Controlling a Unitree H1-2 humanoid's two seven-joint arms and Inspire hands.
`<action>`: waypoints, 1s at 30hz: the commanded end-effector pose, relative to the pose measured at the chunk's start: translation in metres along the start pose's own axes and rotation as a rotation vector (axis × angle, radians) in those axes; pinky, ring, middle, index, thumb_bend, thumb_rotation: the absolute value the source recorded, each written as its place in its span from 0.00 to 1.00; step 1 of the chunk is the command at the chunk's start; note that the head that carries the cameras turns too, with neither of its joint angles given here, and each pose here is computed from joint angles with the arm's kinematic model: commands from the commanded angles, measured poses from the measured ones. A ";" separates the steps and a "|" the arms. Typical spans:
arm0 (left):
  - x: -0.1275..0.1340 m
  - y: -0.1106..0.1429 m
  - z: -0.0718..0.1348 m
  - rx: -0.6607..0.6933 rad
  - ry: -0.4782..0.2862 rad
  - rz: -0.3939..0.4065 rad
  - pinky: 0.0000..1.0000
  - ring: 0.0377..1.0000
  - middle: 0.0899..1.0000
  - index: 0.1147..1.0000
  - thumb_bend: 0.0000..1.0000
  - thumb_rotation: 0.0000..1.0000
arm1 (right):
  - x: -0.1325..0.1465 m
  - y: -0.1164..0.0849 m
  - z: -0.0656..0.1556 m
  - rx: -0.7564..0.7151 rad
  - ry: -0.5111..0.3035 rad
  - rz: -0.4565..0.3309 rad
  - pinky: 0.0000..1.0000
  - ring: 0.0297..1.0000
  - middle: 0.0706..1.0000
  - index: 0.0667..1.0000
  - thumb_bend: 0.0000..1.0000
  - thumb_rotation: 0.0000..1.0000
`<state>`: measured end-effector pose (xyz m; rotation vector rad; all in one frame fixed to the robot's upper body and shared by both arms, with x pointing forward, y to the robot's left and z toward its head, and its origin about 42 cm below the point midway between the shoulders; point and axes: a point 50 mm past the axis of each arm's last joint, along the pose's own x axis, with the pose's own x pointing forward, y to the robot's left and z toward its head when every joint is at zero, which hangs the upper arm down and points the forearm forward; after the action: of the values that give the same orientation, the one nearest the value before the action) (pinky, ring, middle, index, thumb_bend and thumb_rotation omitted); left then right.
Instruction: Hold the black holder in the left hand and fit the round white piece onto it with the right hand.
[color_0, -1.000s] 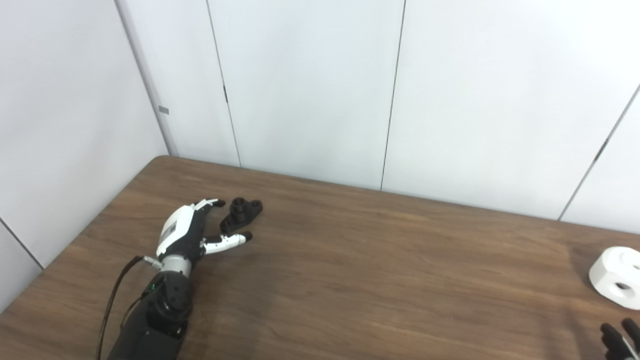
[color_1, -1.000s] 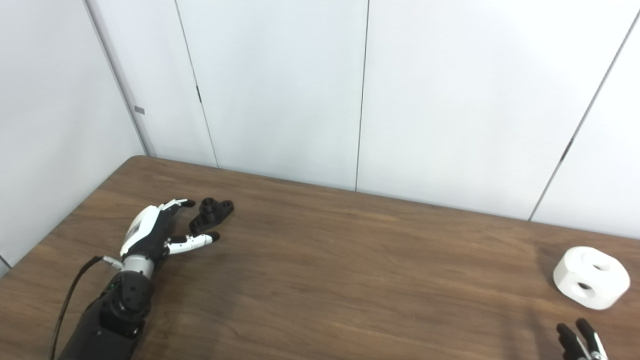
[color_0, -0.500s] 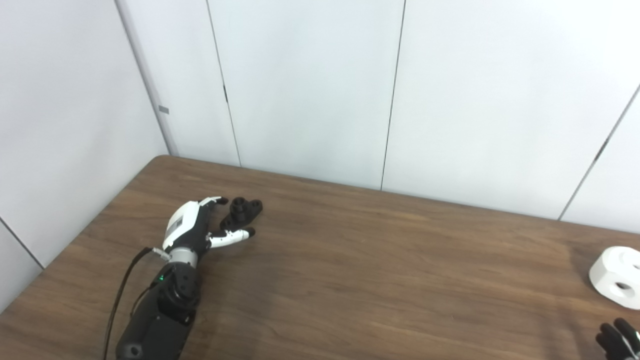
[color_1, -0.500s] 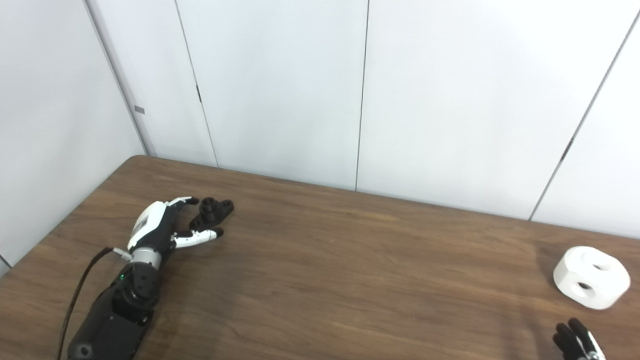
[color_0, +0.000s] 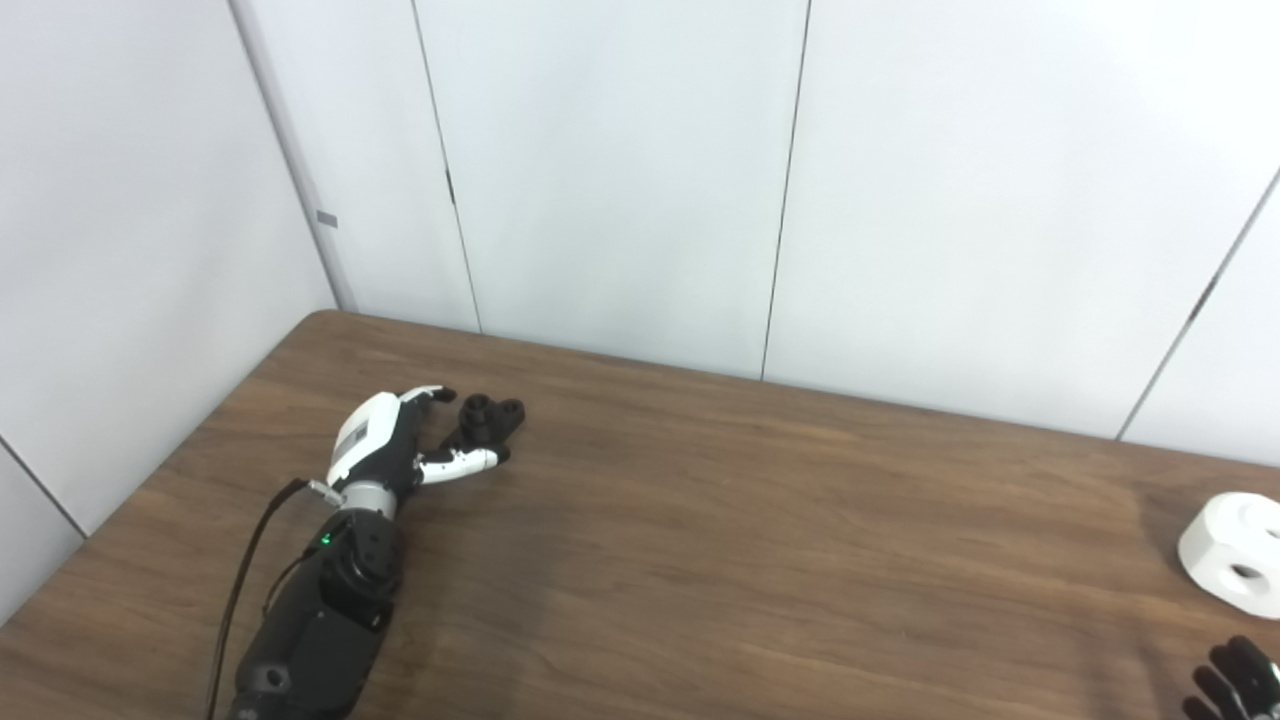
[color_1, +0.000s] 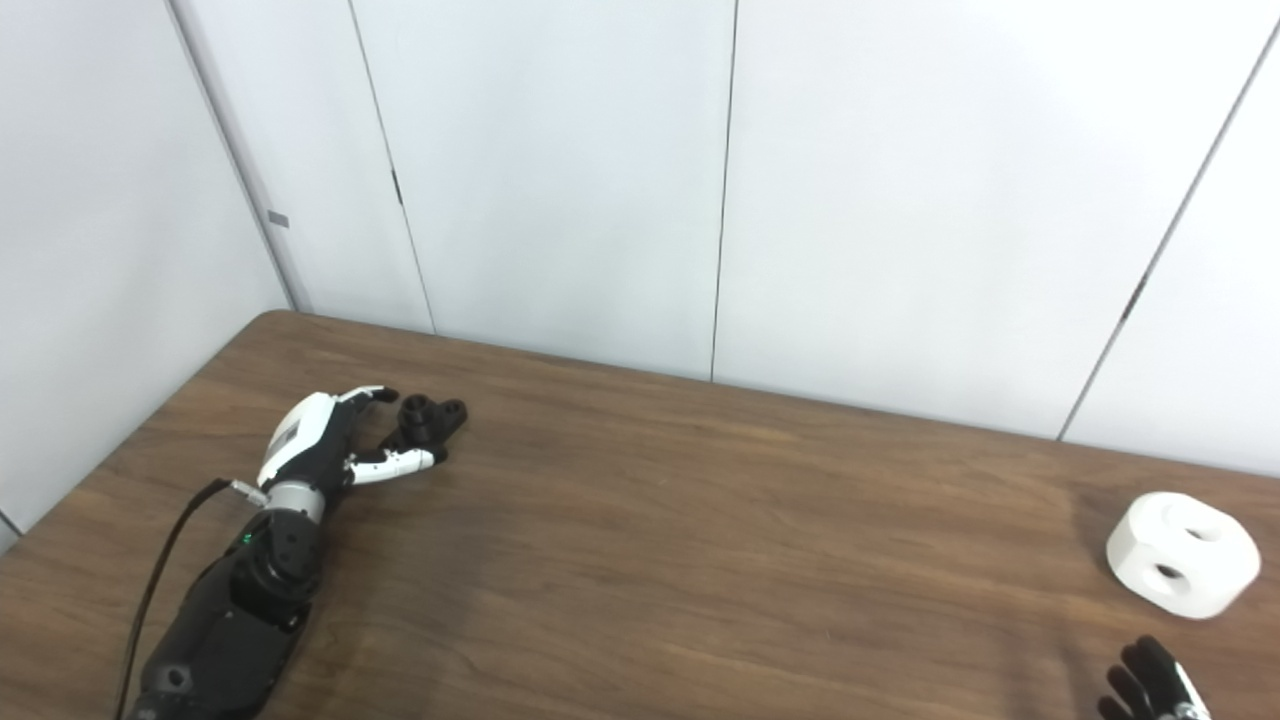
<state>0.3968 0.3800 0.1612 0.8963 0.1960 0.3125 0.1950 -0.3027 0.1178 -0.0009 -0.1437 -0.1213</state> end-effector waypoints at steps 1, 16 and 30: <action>0.020 0.036 0.027 0.050 -0.074 0.109 1.00 0.98 0.92 0.80 0.85 0.42 | -0.081 0.002 -0.021 0.027 0.152 -0.025 0.90 0.93 0.93 0.91 0.43 1.00; 0.025 0.037 0.025 0.095 -0.044 0.088 1.00 0.99 0.92 0.73 0.83 0.33 | -0.082 0.006 -0.015 0.021 0.159 -0.030 0.92 0.94 0.93 0.92 0.48 1.00; 0.026 0.037 0.020 0.141 -0.034 0.106 1.00 0.98 0.89 0.67 0.82 0.29 | -0.082 0.007 -0.015 0.018 0.145 -0.027 0.86 0.91 0.92 0.91 0.54 1.00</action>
<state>0.4053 0.3802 0.1634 0.9694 0.2236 0.3054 0.1957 -0.2987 0.1187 -0.0002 -0.1462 -0.1098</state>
